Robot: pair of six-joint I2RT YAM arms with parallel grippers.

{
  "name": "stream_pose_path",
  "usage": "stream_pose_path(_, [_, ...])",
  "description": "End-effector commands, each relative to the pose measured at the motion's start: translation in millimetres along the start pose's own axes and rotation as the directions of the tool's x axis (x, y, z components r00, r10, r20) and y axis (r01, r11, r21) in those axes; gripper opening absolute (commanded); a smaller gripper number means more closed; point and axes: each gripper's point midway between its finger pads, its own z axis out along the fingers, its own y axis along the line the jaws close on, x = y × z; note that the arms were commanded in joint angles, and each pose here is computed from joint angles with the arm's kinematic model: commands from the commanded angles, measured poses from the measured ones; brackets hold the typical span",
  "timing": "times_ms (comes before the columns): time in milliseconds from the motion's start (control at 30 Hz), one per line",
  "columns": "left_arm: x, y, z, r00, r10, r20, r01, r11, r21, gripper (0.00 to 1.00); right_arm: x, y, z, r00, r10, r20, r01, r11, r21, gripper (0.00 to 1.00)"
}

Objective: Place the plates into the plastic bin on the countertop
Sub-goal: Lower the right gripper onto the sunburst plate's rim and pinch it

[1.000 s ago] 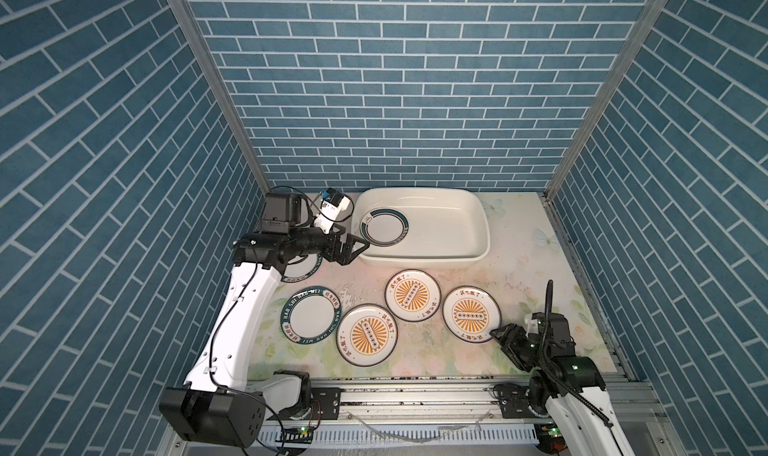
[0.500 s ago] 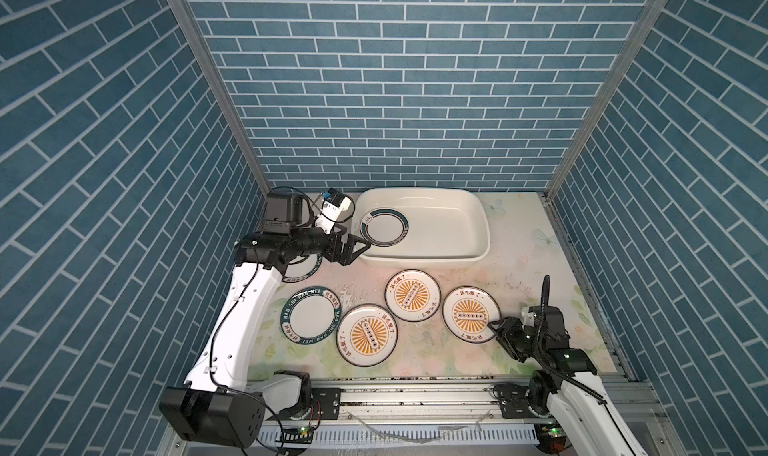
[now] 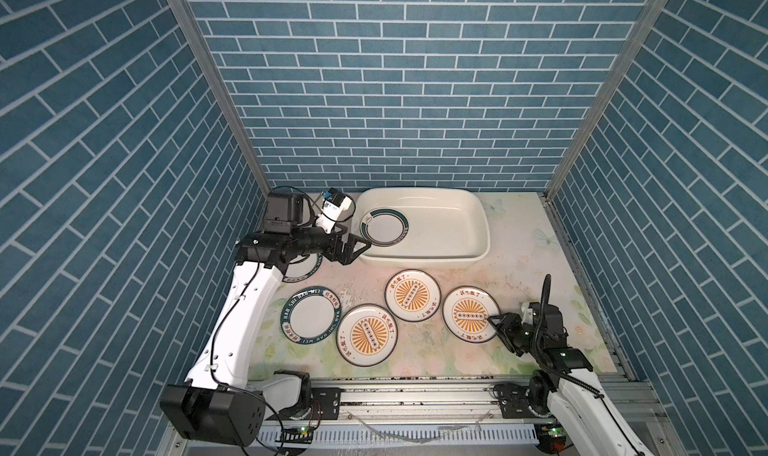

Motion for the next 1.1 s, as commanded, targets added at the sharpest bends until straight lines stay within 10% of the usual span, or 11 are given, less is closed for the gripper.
stream_pose_path(0, [4,-1,4,1.000,0.007,-0.003,-0.007,1.000,0.015,1.00,15,-43,8,0.996,0.083,-0.024,-0.080,0.991,0.109,0.46])
stream_pose_path(1067, [3,-4,4,1.000,0.006,0.011,-0.006,1.000,0.024,1.00,7,-55,9,0.999,0.019,-0.044,-0.008,0.971,0.237,0.23])
